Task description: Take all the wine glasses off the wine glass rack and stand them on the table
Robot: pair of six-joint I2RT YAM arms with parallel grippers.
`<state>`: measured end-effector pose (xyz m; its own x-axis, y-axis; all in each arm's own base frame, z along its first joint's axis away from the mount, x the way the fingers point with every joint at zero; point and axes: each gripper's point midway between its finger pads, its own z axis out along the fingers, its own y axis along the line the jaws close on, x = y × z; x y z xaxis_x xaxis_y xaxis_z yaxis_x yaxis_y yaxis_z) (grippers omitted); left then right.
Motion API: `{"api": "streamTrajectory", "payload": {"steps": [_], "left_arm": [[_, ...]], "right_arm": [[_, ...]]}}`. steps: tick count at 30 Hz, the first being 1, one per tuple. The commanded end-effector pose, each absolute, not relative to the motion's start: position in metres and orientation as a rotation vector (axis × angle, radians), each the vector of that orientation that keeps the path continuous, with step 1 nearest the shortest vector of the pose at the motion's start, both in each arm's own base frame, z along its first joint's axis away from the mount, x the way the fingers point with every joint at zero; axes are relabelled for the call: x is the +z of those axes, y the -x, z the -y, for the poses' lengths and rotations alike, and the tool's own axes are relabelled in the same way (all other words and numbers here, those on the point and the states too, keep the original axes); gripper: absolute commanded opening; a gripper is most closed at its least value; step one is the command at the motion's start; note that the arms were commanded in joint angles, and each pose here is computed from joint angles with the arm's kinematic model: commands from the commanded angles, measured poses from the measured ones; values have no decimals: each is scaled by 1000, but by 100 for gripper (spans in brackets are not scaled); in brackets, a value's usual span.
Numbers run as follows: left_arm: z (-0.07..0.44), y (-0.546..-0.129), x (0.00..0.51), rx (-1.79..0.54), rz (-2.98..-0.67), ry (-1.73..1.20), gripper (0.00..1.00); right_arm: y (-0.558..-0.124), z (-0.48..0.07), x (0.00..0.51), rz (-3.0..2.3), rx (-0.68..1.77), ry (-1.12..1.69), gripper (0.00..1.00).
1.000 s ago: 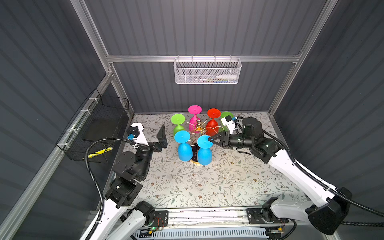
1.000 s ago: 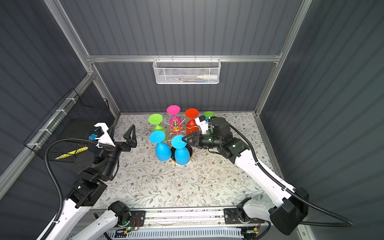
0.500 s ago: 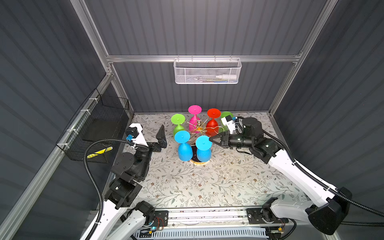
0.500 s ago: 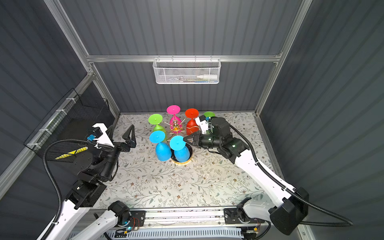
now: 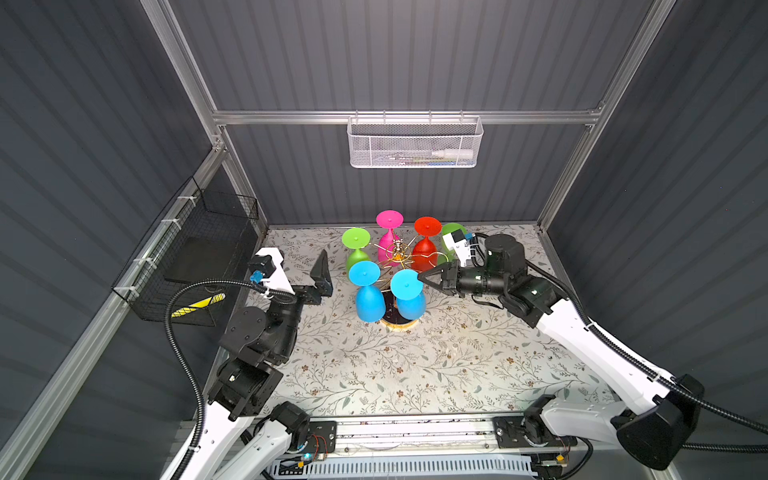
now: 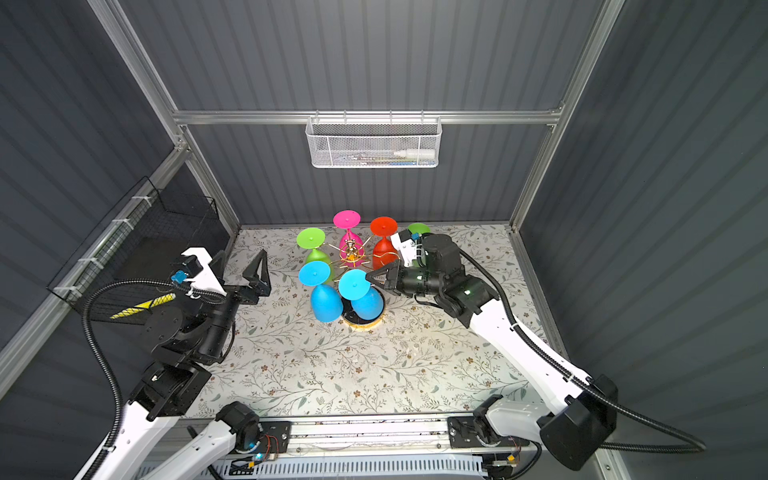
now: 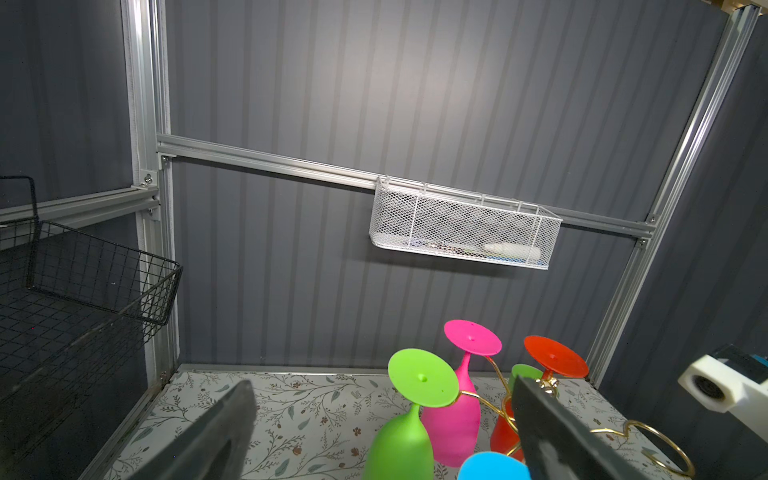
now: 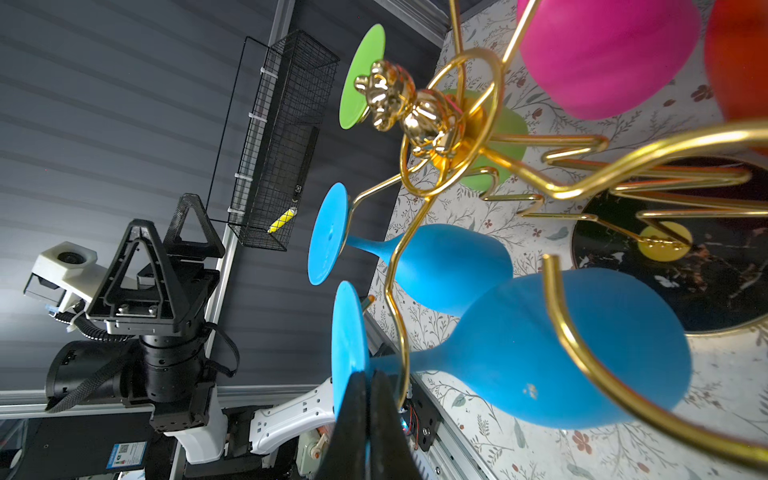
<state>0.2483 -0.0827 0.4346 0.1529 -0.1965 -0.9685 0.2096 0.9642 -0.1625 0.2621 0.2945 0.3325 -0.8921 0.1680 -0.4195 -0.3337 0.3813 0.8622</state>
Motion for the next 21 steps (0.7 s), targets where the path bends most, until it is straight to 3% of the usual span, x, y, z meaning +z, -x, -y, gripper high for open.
{"api": "streamTrajectory", "payload": {"steps": [1,21], "left_arm": [[78,-245,437,-299,-1373,14,98],[76,-241,439,-311,-1361,22,98]], "right_arm": [[-255,-295,355,-2132,1584,166,0],[-275,-302,369,-2054,1613,105,0]]}}
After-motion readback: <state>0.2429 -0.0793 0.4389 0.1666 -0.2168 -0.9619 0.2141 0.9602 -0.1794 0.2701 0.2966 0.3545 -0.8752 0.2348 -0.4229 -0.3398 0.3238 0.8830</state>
